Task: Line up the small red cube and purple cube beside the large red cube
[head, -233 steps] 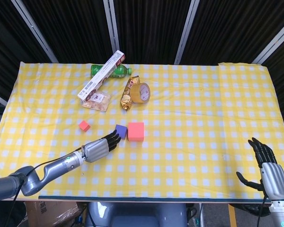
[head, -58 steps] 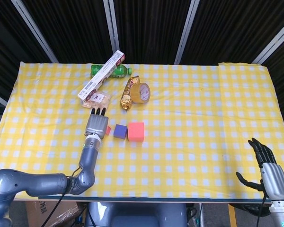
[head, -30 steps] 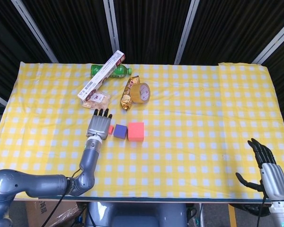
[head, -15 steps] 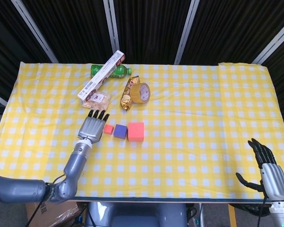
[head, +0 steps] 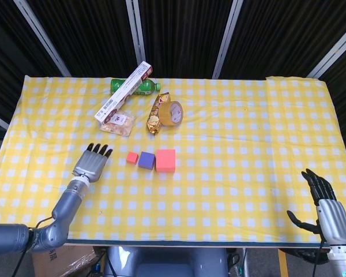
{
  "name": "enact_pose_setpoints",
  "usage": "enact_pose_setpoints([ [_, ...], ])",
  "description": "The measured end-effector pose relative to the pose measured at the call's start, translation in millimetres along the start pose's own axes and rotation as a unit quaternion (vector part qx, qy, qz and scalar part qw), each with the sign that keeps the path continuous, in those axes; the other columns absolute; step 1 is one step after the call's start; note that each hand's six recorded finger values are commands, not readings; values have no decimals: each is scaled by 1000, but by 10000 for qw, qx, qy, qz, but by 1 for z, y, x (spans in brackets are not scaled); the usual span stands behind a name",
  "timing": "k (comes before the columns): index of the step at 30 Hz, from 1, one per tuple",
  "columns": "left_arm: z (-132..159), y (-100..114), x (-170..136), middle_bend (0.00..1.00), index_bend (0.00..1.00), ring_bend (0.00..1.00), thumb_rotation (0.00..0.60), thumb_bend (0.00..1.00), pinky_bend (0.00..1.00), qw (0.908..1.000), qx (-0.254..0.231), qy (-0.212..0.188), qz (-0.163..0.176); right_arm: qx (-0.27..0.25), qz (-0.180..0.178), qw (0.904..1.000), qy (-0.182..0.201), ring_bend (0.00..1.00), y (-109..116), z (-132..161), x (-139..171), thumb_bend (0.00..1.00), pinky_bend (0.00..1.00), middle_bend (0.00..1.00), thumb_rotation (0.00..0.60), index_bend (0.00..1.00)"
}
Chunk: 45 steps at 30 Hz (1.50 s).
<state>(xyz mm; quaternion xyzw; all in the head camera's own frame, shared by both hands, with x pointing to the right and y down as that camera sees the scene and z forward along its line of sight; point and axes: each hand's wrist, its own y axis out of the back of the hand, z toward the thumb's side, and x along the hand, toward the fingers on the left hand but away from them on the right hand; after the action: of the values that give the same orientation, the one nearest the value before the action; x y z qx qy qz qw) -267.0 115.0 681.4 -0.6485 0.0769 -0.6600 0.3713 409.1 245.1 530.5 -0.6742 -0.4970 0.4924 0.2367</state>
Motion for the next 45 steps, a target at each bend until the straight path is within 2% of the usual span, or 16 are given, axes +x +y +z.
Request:
enact_pose_setpoints([
  [17, 29, -18, 20, 0, 50, 0, 600, 682, 0, 9998, 48, -107, -174, -24, 17, 10000, 4, 0, 0, 0, 0, 307, 0, 0, 600, 0],
  [25, 47, -15, 19, 0, 50, 0, 600, 682, 0, 9996, -1, -260, -86, -7, 25, 10000, 15, 0, 0, 0, 0, 307, 0, 0, 600, 0],
  [45, 67, -14, 22, 0, 50, 0, 600, 682, 0, 9992, -78, -403, -17, 12, -8, 10000, 56, 0, 0, 1, 1, 307, 0, 0, 600, 0],
])
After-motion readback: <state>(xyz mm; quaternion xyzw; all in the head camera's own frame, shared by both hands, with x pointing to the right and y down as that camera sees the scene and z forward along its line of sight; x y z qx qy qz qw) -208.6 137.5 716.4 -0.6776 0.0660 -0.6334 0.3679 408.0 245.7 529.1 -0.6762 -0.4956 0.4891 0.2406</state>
